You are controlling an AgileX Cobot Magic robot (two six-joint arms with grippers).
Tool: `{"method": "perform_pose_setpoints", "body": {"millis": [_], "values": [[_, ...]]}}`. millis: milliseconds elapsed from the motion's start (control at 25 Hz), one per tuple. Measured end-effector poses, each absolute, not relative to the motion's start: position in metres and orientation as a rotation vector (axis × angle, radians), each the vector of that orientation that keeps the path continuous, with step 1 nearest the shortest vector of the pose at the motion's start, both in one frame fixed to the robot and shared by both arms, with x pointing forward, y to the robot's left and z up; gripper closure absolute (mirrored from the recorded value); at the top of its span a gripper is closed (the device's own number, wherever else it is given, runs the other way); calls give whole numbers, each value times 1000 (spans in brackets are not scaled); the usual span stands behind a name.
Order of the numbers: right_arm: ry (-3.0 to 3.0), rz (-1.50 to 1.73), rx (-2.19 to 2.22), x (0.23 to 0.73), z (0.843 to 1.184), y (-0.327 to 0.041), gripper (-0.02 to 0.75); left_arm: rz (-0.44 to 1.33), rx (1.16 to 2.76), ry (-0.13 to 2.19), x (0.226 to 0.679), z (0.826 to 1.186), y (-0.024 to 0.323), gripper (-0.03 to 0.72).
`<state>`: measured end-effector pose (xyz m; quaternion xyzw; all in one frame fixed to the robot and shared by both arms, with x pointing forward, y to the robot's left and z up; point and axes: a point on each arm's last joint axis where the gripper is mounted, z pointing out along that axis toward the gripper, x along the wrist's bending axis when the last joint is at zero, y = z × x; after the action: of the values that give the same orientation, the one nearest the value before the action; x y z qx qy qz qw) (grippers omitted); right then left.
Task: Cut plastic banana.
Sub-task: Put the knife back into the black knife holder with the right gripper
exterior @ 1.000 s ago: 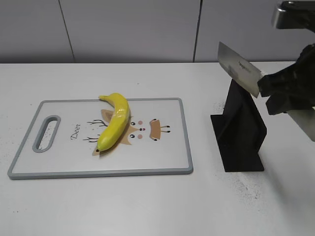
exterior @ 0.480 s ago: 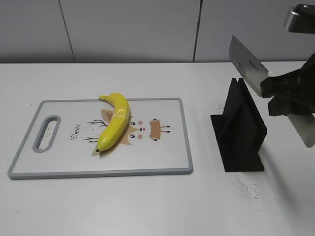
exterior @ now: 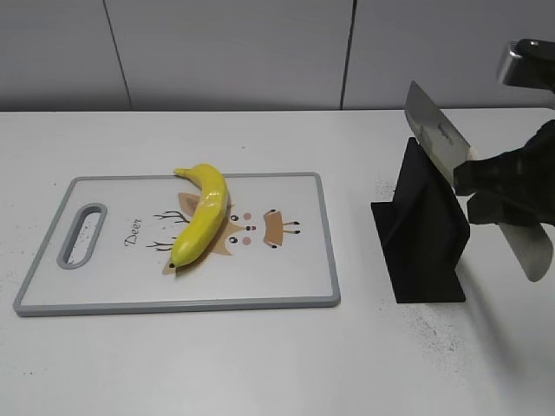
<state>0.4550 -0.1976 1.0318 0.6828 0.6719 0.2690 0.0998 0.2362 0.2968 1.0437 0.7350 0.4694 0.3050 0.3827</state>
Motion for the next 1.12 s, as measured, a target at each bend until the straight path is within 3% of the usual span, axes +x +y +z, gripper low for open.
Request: {"method": "perform_pose_setpoints", "body": {"millis": [760, 1120], "values": [[1925, 850, 2056, 453, 1019, -199, 579, 785, 1869, 1196, 237, 1044, 297, 148], [1892, 901, 2059, 454, 1023, -198, 579, 869, 1792, 1352, 237, 1044, 297, 182]]}}
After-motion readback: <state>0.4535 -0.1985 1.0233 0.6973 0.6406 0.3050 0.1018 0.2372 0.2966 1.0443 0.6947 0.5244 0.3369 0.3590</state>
